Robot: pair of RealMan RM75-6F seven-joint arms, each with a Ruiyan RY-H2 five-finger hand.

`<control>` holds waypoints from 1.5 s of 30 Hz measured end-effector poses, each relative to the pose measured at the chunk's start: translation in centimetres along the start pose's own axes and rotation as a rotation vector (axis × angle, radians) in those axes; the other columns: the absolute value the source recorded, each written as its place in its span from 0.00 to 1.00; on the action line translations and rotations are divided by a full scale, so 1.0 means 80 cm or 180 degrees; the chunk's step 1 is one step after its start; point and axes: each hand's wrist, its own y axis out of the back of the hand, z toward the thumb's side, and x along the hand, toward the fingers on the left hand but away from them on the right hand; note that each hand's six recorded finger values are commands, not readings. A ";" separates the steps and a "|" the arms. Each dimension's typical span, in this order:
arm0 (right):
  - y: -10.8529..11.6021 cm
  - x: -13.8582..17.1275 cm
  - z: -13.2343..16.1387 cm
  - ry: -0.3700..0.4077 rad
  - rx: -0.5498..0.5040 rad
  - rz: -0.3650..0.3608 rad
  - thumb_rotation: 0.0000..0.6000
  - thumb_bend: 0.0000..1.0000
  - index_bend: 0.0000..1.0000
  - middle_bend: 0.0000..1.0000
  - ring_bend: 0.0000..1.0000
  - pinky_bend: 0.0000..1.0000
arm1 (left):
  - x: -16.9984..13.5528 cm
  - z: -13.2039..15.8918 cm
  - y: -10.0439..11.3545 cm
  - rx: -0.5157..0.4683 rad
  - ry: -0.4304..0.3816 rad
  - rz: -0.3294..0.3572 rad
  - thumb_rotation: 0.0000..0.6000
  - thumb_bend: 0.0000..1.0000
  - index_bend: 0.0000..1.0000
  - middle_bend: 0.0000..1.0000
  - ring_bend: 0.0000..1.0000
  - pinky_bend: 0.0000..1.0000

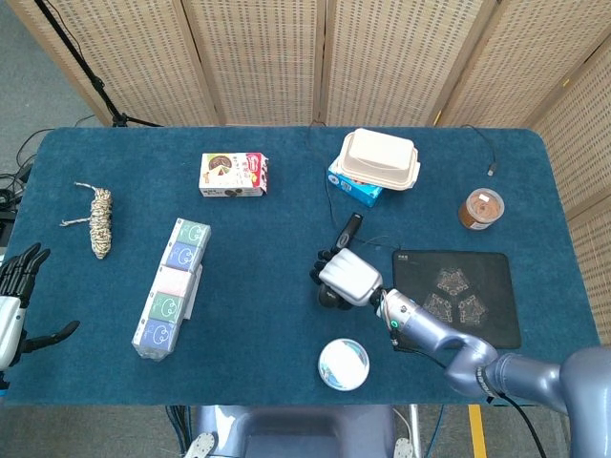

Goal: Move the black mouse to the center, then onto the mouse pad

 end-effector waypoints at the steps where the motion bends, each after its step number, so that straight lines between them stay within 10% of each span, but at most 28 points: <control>1: 0.006 0.004 -0.002 0.0013 0.0043 -0.0017 1.00 0.14 0.54 0.45 0.28 0.41 | 0.000 0.001 -0.002 0.0007 -0.0006 -0.0016 1.00 0.13 0.00 0.00 0.00 0.00; 15: 0.058 0.074 -0.074 -0.0104 0.0756 0.0023 1.00 0.14 0.54 0.45 0.28 0.41 | -0.001 0.007 -0.013 0.0077 -0.0036 -0.0084 1.00 0.13 0.00 0.00 0.00 0.00; 45: -0.068 0.136 -0.183 -0.0144 0.1162 0.0955 1.00 0.18 0.54 0.45 0.28 0.41 | 0.005 0.011 -0.035 0.0253 0.0006 -0.0182 1.00 0.13 0.00 0.00 0.00 0.00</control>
